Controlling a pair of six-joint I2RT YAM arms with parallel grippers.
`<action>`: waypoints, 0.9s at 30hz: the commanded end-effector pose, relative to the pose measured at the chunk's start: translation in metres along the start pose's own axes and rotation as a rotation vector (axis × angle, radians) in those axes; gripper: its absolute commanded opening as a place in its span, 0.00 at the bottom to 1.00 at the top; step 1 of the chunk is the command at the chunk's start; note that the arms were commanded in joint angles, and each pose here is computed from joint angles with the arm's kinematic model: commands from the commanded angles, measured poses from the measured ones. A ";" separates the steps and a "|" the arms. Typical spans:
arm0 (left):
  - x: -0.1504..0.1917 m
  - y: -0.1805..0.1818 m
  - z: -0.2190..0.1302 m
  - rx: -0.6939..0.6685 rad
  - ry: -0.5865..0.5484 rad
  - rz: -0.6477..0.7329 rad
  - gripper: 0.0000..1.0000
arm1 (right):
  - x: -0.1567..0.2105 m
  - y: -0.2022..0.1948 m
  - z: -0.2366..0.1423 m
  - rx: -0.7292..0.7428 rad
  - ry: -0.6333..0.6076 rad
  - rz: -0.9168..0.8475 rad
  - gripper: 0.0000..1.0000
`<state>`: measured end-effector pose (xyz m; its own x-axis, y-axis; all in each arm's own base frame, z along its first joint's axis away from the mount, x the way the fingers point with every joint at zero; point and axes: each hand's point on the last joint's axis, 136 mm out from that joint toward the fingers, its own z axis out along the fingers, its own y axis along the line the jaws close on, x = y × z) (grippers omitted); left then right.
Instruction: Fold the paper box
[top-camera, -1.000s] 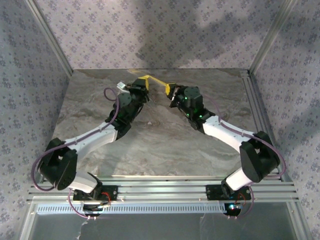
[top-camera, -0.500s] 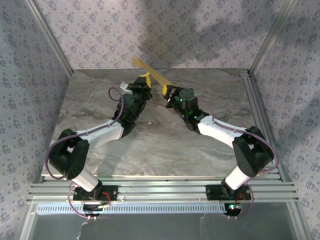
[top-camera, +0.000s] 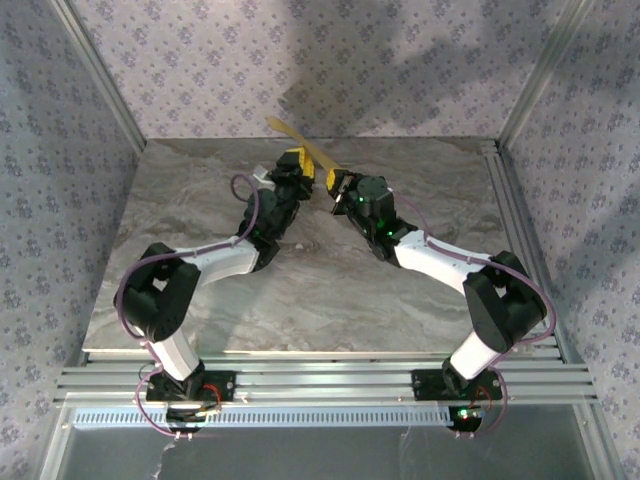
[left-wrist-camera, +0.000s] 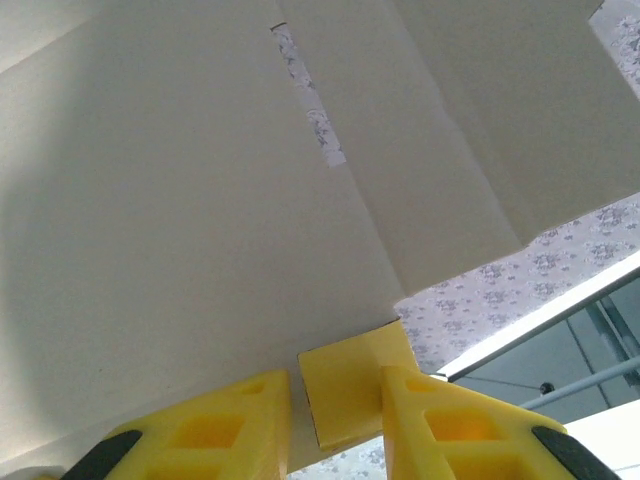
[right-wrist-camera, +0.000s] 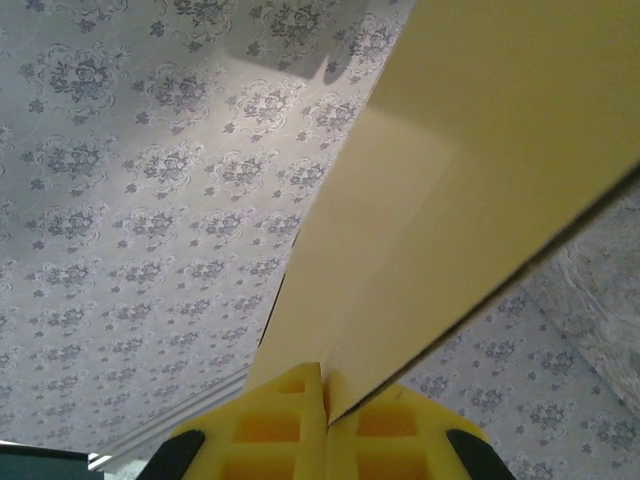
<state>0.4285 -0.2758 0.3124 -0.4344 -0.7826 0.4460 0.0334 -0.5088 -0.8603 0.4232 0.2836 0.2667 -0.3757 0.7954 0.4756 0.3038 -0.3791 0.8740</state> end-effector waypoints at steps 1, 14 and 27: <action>0.025 0.008 0.005 -0.009 0.119 -0.036 0.28 | 0.059 0.029 -0.010 -0.056 0.223 0.022 0.00; -0.056 -0.030 -0.036 -0.085 -0.035 0.082 0.45 | 0.006 0.055 -0.030 -0.083 0.150 0.032 0.00; -0.120 -0.020 -0.021 -0.089 -0.131 -0.078 0.47 | -0.001 0.050 -0.033 -0.065 0.152 0.040 0.00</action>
<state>0.4573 -0.1646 0.2490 -0.2821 -0.8367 0.4695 -0.0985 -0.4615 -0.8816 0.4148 0.2527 0.2985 -0.4798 0.7269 0.4913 0.2846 -0.4007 0.8709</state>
